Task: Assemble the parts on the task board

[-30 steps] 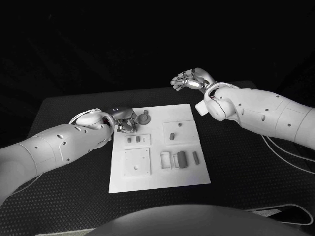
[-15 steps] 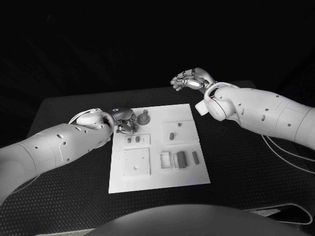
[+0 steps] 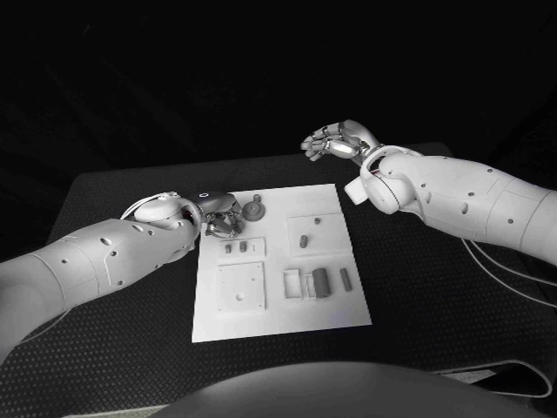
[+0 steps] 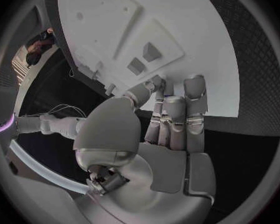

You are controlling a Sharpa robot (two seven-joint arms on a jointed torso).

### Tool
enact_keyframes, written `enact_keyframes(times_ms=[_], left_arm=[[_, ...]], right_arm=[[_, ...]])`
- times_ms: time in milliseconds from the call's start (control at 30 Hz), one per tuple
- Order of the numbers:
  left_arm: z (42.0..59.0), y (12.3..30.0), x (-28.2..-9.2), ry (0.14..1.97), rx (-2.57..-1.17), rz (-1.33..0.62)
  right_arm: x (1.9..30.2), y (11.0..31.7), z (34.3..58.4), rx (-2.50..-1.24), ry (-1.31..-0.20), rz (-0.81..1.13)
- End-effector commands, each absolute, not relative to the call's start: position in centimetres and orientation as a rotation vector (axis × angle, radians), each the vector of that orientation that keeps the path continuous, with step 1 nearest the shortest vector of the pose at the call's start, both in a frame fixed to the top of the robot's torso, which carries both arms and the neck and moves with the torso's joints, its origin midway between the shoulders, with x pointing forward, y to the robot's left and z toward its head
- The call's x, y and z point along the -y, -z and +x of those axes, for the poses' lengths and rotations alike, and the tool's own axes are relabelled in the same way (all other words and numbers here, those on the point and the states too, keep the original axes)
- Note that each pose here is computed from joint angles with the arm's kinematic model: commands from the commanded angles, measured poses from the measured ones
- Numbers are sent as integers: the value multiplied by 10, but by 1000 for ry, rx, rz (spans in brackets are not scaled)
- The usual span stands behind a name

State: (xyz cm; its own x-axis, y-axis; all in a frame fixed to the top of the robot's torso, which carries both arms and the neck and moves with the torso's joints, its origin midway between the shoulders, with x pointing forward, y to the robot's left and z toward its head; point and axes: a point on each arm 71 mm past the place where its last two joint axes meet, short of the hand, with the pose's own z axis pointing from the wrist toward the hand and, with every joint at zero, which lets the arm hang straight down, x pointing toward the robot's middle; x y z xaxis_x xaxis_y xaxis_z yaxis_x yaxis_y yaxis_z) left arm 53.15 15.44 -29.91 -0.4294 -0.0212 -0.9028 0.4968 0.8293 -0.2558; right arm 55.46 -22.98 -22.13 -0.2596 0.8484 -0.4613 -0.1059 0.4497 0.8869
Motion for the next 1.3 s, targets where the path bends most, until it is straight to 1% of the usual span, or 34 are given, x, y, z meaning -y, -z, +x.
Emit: enact_keyframes(times_ms=[33, 233, 367, 833, 1300], left_arm=[[528, 306, -156, 601, -1969, 368], [529, 305, -157, 610, -1955, 348], [529, 306, -159, 616, -1972, 334], [529, 305, -160, 626, -1972, 336], [531, 305, -170, 601, -1963, 317]], right_arm=[[229, 220, 555, -1564, -1056, 658], [229, 220, 555, -1563, -1056, 659], [229, 220, 555, -1562, -1055, 659], [229, 221, 554, -1566, -1054, 661], [230, 221, 554, -1568, -1052, 662]])
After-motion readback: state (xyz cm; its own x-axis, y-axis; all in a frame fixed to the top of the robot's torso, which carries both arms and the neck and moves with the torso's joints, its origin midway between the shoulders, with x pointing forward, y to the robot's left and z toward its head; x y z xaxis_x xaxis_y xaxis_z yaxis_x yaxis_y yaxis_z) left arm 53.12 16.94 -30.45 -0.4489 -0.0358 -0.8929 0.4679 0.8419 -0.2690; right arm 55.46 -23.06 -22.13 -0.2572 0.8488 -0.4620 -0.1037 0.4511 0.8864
